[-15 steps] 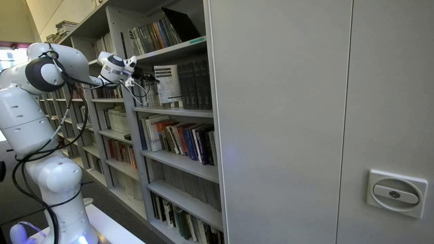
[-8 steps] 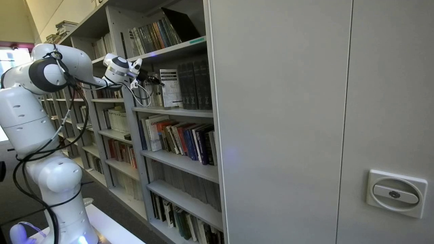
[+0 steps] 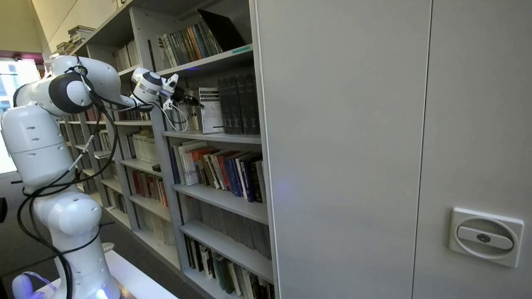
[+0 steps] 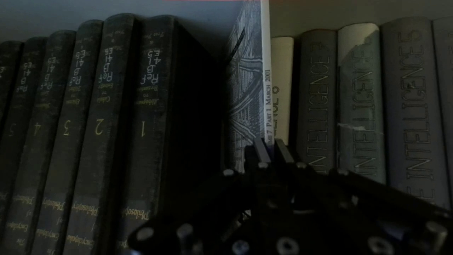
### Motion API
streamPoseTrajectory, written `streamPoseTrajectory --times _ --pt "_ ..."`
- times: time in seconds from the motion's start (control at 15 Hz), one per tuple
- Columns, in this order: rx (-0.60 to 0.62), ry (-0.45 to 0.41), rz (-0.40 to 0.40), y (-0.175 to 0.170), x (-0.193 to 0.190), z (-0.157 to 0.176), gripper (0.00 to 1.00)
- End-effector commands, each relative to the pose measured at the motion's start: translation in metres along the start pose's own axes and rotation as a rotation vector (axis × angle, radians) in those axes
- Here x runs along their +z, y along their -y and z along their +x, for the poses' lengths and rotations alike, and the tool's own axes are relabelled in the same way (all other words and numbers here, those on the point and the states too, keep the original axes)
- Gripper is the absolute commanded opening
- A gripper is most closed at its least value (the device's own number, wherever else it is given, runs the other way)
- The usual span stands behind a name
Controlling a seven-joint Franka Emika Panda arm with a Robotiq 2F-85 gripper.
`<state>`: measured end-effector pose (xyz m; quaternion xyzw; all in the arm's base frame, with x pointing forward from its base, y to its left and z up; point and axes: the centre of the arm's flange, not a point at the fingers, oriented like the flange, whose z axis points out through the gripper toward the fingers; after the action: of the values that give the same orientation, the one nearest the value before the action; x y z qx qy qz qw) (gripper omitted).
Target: Pick up two small books from the compartment of the book shelf and move them to the right.
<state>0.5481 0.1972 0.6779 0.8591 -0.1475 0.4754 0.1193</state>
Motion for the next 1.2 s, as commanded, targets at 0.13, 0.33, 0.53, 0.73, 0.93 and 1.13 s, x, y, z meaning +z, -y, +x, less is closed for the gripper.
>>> streamPoseTrajectory --times 0.13,0.33,0.53,0.73,0.93,1.13 --pt "0.003 -0.003 0.035 0.02 0.008 0.035 0.02" --pt "0.015 0.006 0.024 0.018 0.013 0.04 0.02" --pt "0.025 0.013 -0.015 0.01 0.018 0.045 0.02" --pt "0.037 0.027 -0.064 0.0 0.024 0.05 0.02" --pt "0.042 0.041 -0.087 -0.002 0.03 0.053 0.02" --pt "0.052 0.049 -0.074 0.002 0.038 0.052 0.02"
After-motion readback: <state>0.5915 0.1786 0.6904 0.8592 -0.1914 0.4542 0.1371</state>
